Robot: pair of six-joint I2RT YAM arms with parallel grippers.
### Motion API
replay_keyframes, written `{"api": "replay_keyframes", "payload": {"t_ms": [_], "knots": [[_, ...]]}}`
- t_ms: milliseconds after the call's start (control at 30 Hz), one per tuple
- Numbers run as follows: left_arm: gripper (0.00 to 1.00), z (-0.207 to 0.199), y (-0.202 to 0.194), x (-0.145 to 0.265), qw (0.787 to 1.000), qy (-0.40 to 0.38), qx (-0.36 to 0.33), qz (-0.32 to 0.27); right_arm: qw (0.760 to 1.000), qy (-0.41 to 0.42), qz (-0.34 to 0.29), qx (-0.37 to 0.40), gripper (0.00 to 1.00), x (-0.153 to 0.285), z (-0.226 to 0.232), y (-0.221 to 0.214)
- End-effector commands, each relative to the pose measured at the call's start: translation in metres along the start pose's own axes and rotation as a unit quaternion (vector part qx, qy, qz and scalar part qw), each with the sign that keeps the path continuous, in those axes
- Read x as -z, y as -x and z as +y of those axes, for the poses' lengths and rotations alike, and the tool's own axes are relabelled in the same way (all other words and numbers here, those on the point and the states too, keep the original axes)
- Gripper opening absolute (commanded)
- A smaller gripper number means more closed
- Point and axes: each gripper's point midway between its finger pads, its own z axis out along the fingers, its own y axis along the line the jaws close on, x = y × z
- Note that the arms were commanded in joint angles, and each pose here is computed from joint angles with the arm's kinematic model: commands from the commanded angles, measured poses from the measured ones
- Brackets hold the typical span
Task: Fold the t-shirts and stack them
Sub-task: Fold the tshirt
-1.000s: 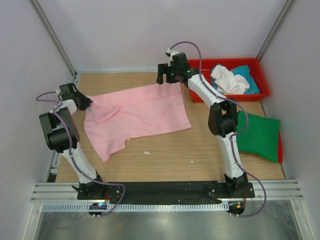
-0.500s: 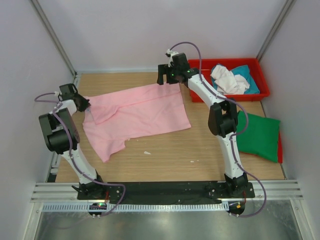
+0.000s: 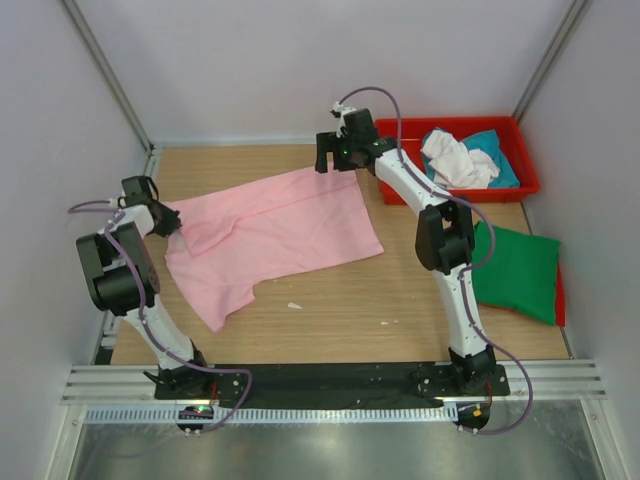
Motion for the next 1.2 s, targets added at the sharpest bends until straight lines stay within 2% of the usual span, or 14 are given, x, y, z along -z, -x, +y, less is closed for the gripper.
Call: {"api": "replay_keyframes", "payload": {"t_ms": [0, 67, 133, 167, 233, 267, 367, 433, 567, 733, 833, 900, 1033, 1167], "knots": [[0.05, 0.004, 0.003, 0.008, 1.0, 0.018, 0.009, -0.004, 1.0, 0.001, -0.008, 0.009, 0.94, 0.0, 0.004, 0.008], [0.1, 0.007, 0.002, 0.006, 1.0, 0.024, 0.006, 0.002, 1.0, -0.001, 0.0, 0.012, 0.94, -0.002, 0.003, 0.002], [0.2, 0.004, 0.006, 0.006, 1.0, 0.024, 0.002, 0.001, 1.0, -0.001, 0.007, 0.015, 0.94, -0.003, 0.004, -0.002], [0.35, 0.003, 0.008, 0.007, 1.0, 0.023, -0.005, 0.0, 1.0, -0.002, 0.007, 0.017, 0.94, -0.003, 0.004, -0.002], [0.51, 0.002, 0.019, 0.012, 0.999, 0.032, -0.01, -0.013, 1.0, -0.002, 0.01, 0.018, 0.94, -0.003, 0.005, -0.004], [0.63, 0.002, 0.023, 0.014, 0.999, 0.031, -0.011, -0.015, 1.0, -0.001, 0.009, 0.019, 0.94, -0.003, 0.005, -0.004], [0.75, -0.006, 0.035, 0.028, 0.999, 0.023, -0.017, -0.025, 1.0, 0.0, 0.007, 0.019, 0.94, -0.002, 0.006, -0.001], [0.76, -0.014, 0.043, 0.042, 0.999, 0.009, -0.022, -0.036, 1.0, 0.002, 0.005, 0.018, 0.94, 0.0, 0.008, 0.001], [0.79, -0.024, 0.031, 0.068, 0.999, -0.021, -0.015, -0.024, 1.0, 0.007, -0.003, 0.013, 0.94, 0.004, 0.013, 0.007], [0.8, -0.043, -0.008, 0.103, 0.999, -0.034, -0.021, -0.019, 1.0, 0.007, -0.001, 0.005, 0.94, 0.014, 0.018, 0.01], [0.8, -0.056, -0.03, 0.119, 0.997, -0.05, -0.06, -0.023, 1.0, 0.008, -0.002, 0.003, 0.94, 0.029, 0.02, 0.013], [0.8, -0.068, -0.051, 0.124, 0.991, -0.061, -0.118, -0.016, 1.0, 0.005, 0.001, 0.001, 0.95, 0.035, 0.019, 0.009], [0.78, -0.063, -0.076, 0.119, 0.984, -0.025, -0.177, 0.014, 1.0, 0.001, -0.01, 0.004, 0.95, 0.065, 0.022, 0.018], [0.75, -0.063, -0.093, 0.107, 0.971, 0.002, -0.238, 0.027, 1.0, -0.019, 0.003, 0.0, 0.95, 0.083, 0.015, 0.002]]}}
